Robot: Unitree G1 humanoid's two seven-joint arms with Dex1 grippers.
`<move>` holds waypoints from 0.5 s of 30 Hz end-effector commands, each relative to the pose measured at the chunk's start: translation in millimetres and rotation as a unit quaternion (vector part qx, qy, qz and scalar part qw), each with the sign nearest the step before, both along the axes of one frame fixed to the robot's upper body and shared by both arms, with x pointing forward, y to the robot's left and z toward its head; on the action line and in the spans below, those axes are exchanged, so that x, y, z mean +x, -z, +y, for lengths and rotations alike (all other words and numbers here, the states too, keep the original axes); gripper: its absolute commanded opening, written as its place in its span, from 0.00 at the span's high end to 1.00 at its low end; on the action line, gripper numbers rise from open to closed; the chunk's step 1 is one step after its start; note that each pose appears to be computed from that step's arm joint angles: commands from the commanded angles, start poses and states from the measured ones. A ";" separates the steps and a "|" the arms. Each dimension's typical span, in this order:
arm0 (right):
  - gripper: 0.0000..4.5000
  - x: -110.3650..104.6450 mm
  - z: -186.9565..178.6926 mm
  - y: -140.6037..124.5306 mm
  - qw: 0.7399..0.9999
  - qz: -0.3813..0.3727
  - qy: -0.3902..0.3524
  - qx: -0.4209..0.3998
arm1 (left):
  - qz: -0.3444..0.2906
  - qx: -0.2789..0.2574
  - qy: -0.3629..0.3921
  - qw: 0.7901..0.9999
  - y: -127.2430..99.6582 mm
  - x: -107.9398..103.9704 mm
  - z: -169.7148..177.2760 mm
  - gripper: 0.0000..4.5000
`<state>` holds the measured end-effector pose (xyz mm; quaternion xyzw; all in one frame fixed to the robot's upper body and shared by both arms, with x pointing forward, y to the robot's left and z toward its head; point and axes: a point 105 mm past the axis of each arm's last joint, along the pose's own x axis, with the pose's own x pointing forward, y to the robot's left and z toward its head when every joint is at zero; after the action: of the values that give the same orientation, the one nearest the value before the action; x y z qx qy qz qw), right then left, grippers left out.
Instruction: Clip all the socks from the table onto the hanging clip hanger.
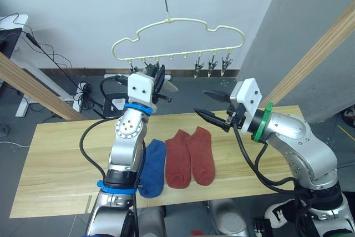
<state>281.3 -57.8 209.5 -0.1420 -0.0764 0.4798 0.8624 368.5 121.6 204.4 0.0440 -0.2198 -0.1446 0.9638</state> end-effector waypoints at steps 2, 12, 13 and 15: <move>0.37 -5.7 -0.2 -10.8 1.000 -0.026 -0.006 0.009 | -0.039 0.006 0.003 0.999 -18.5 -5.3 -2.9 0.94; 0.29 10.5 -15.1 33.2 0.996 0.021 0.074 -0.053 | -0.039 0.012 0.016 0.999 -19.0 -8.6 -0.7 0.94; 0.24 13.2 -17.5 43.7 0.993 0.036 0.093 -0.059 | -0.038 0.012 0.018 0.999 -19.1 -9.1 0.3 0.94; 0.08 17.5 -18.5 66.3 0.988 0.057 0.128 -0.070 | -0.037 0.016 0.025 0.999 -19.5 -10.2 1.6 0.94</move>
<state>297.4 -78.1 150.6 -0.1738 0.0232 0.3978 0.9006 366.6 123.2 208.2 0.0573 -0.2242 -0.1621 0.9593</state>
